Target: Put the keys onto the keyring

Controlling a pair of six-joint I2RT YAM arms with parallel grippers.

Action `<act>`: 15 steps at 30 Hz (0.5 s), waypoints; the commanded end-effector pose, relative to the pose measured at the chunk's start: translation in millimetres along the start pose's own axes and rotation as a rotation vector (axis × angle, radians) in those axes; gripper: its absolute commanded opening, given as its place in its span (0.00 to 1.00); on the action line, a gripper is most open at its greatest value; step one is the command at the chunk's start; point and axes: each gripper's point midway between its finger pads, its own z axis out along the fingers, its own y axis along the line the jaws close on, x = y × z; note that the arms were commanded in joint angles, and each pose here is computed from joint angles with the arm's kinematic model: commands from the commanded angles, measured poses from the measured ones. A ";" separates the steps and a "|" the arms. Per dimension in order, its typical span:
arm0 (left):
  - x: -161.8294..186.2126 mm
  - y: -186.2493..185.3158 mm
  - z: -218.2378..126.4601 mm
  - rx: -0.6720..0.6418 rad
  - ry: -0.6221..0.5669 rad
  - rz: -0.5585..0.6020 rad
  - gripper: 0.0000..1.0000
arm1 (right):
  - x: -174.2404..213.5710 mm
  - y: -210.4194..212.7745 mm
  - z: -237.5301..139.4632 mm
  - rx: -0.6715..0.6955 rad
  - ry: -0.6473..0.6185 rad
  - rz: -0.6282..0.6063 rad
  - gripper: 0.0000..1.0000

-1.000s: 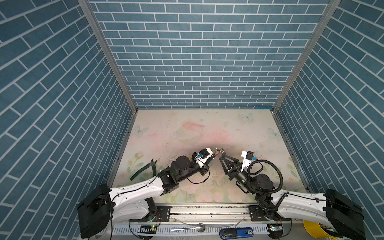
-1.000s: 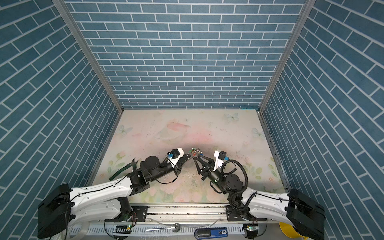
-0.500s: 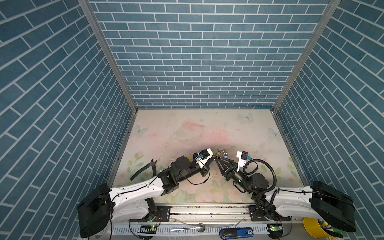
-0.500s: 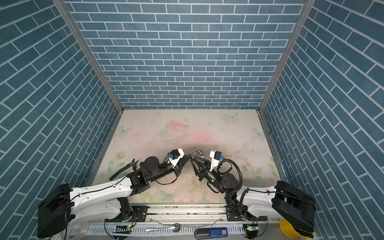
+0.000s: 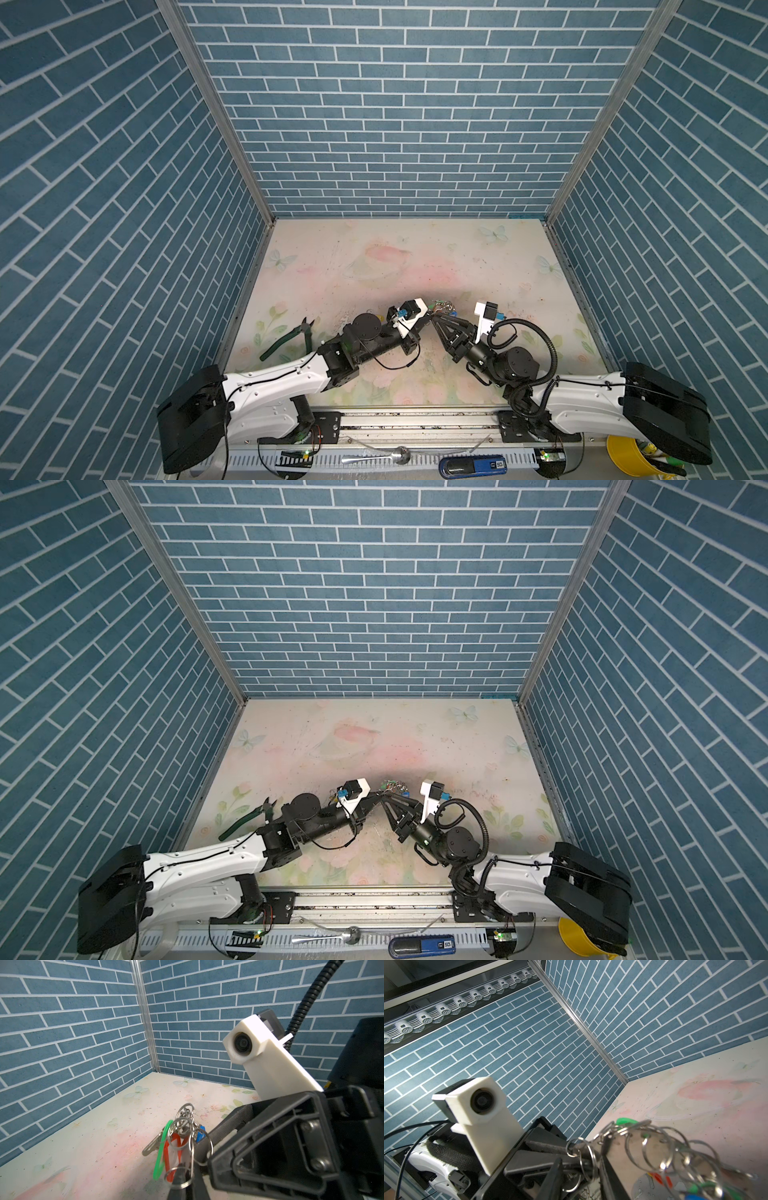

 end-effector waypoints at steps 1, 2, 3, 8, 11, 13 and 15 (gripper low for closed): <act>-14.6 -2.5 -1.2 0.010 -0.064 0.004 0.00 | -22.1 21.8 4.8 -0.074 -0.068 0.022 0.27; -13.8 -2.9 -1.0 0.011 -0.061 0.003 0.00 | -21.7 21.4 4.4 -0.072 -0.068 0.021 0.26; -14.1 -2.6 -1.0 0.010 -0.062 0.004 0.00 | -21.7 20.5 4.1 -0.068 -0.068 0.022 0.26; -12.5 -2.5 -0.5 0.010 -0.059 0.002 0.00 | -21.0 13.4 1.5 -0.039 -0.076 0.029 0.24; -12.9 -3.3 -0.3 0.012 -0.058 0.003 0.00 | -21.0 14.0 1.6 -0.042 -0.073 0.024 0.21; -12.4 -2.9 -0.1 0.010 -0.057 0.003 0.00 | -20.0 16.0 2.5 -0.050 -0.067 0.024 0.18; -12.5 -3.0 -0.1 0.009 -0.056 0.004 0.00 | -19.0 16.1 3.3 -0.051 -0.062 0.023 0.15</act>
